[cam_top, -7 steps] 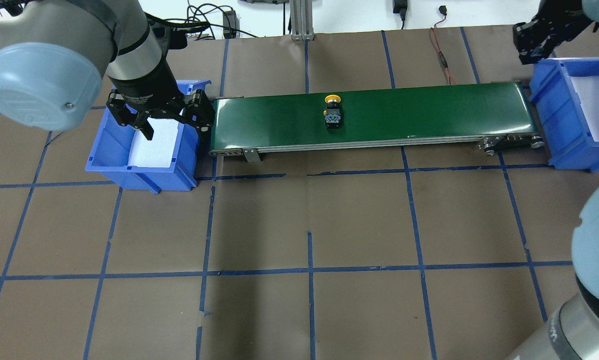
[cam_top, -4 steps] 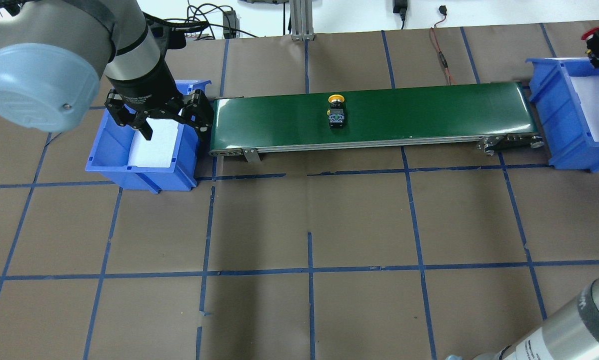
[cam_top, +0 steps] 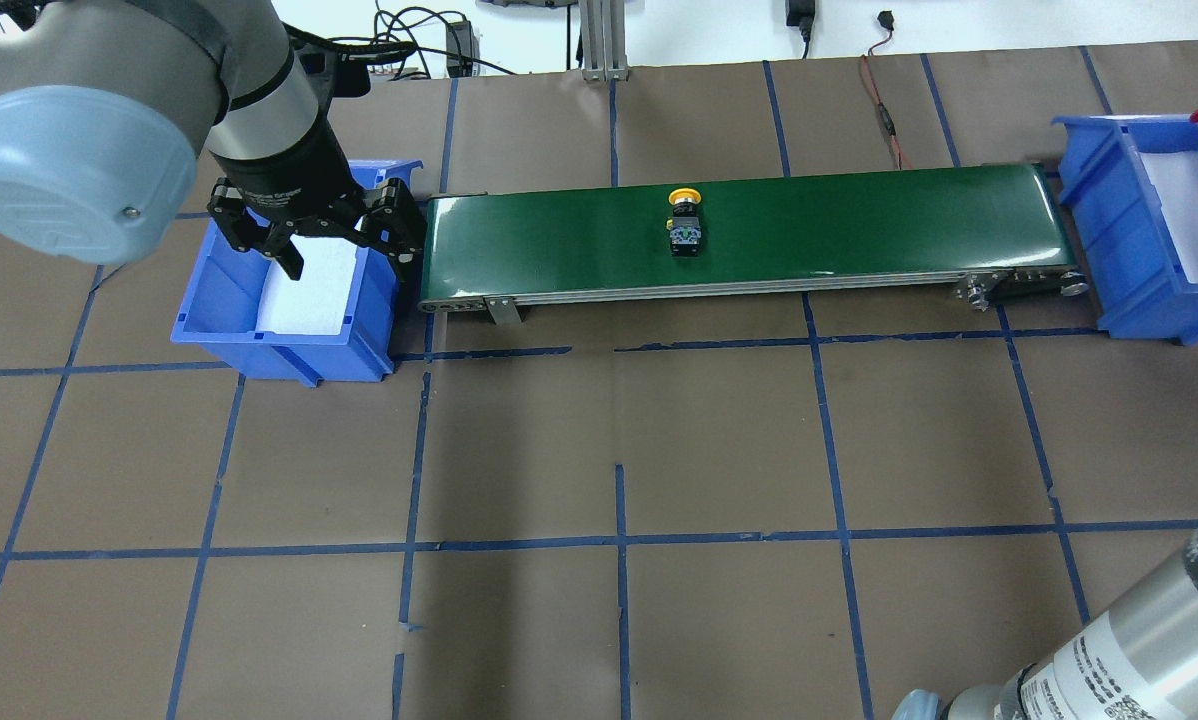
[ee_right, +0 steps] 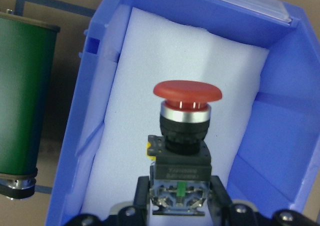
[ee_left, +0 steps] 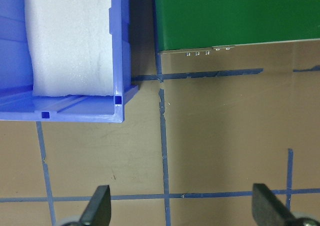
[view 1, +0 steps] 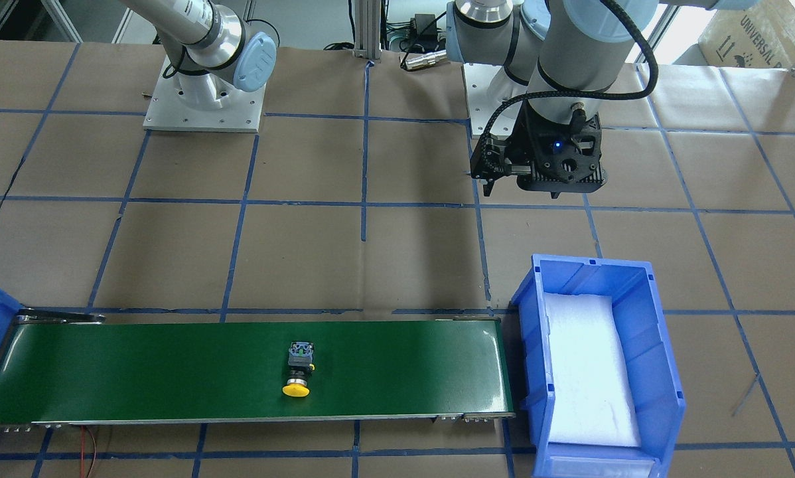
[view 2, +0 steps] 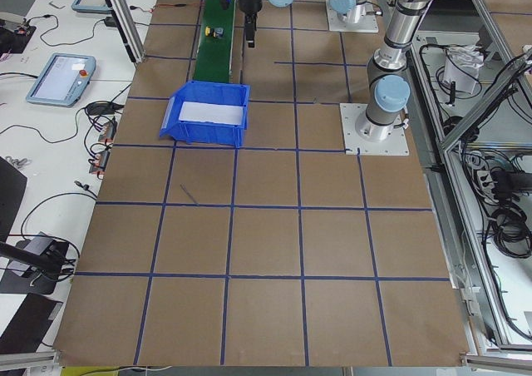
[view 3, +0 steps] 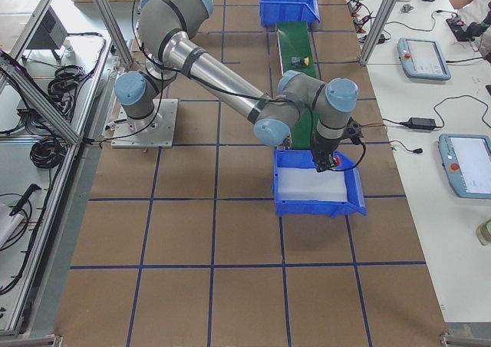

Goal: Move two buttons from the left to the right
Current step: 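Carry the red button into the far blue bin and release it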

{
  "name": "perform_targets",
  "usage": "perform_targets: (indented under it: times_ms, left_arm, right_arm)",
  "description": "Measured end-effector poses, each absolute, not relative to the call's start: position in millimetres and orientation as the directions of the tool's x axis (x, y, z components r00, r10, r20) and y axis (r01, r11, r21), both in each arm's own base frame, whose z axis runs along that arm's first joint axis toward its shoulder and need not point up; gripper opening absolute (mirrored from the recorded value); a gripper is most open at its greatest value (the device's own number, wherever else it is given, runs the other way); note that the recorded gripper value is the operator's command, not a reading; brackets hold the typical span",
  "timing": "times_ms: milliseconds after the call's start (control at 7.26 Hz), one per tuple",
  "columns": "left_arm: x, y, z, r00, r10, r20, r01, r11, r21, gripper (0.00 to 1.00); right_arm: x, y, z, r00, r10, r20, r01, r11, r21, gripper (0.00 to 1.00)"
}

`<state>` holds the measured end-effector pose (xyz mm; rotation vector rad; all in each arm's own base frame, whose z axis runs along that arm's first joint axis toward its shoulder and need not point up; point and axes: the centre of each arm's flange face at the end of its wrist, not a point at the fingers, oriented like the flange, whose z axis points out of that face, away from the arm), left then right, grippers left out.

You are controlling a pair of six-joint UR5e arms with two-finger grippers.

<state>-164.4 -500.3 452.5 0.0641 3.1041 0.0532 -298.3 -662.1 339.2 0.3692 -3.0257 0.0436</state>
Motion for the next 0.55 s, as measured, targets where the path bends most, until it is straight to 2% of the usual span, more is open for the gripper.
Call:
perform_targets:
  times_ms: [551]
  left_arm:
    - [-163.5, -499.2, 452.8, -0.998, 0.047, -0.043, 0.045, 0.998, 0.037, 1.0]
  right_arm:
    - [-318.6, -664.6, 305.7, -0.97, -0.232, 0.076, -0.233, 0.972, 0.0, 0.09]
